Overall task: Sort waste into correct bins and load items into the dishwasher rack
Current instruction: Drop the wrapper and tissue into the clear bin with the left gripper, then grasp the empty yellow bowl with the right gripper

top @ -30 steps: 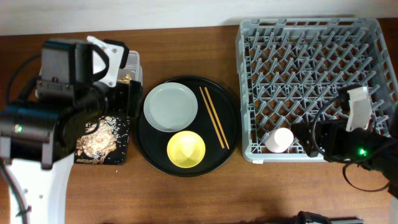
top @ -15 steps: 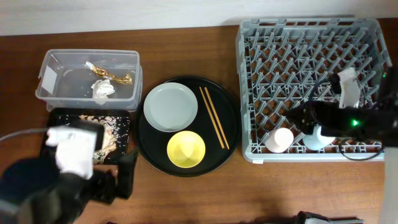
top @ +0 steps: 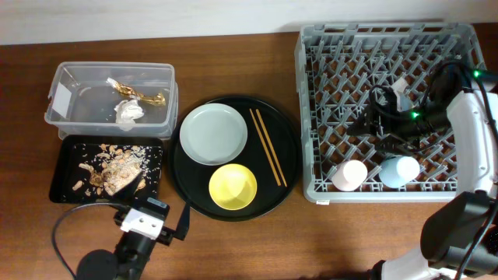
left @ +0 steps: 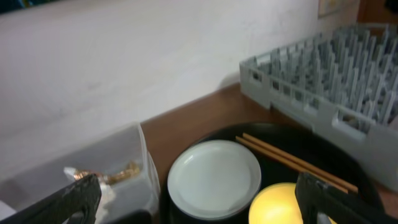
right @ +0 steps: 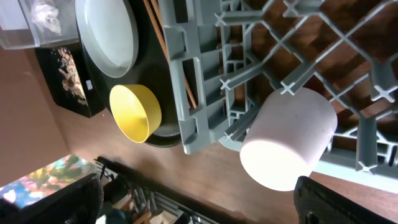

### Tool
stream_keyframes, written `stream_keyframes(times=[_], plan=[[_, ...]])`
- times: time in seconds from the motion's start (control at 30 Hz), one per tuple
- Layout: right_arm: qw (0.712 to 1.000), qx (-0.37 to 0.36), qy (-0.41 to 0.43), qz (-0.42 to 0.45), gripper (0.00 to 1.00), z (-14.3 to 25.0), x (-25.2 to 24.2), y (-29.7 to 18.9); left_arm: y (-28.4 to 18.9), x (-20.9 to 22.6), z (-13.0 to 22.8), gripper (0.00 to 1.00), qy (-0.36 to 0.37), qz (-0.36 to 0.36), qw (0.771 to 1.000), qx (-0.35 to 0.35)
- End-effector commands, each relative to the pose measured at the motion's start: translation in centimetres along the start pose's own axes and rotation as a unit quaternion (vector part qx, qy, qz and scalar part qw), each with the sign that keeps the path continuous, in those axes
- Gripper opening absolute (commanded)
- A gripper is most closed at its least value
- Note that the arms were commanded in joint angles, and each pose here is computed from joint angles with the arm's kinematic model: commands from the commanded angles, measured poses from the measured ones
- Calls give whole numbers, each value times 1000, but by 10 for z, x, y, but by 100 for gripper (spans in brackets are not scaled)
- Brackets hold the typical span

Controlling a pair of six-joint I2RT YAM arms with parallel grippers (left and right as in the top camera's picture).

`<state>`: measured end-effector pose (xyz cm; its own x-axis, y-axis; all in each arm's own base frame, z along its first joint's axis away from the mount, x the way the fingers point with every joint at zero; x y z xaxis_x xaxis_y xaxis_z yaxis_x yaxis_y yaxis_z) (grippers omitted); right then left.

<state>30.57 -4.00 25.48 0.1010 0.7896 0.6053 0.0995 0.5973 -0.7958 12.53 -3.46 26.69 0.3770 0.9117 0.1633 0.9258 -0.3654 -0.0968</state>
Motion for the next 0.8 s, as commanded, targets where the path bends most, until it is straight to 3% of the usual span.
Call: stream_keyframes(times=[0.0,0.13,0.4,0.47,0.53,0.57,0.63,0.7,0.77], plan=[[1000,3,0,0,99,-2,-2,1,6,-5,36,100,19,-2,999,-36],[1000,3,0,0,99,-2,-2,1,28,-8,90,100,7,5,1000,1],[1000,-1,12,-8,99,-3,-1,1,33,-6,97,100,15,-7,1000,-24],[998,-45,35,-29,99,-18,1,0,33,-6,97,100,15,-7,1000,-24],[991,-42,-26,-123,87,-14,29,1,33,-6,97,100,15,-7,1000,-24],[995,-5,-75,-66,95,-1,53,17,33,-6,97,100,15,-7,1000,-24],[970,72,-191,135,91,35,122,80,33,-6,97,100,15,-7,1000,-24],[942,49,-253,215,91,66,175,135,33,-6,97,100,15,-7,1000,-24],[931,30,-292,218,85,89,201,189,33,-6,96,100,15,-7,1000,-24]])
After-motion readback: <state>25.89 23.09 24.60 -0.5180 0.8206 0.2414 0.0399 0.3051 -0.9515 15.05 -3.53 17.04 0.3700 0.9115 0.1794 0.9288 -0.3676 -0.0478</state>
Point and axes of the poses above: each gripper's point midway between its finger pads, its own y axis out along the fingers, its own x axis along the line the jaws close on, z = x × y, the point moved 9 cm from there along -y, back along the fingers, and after that the axes turned 3 degrees about -y, right-handed, at the moved point
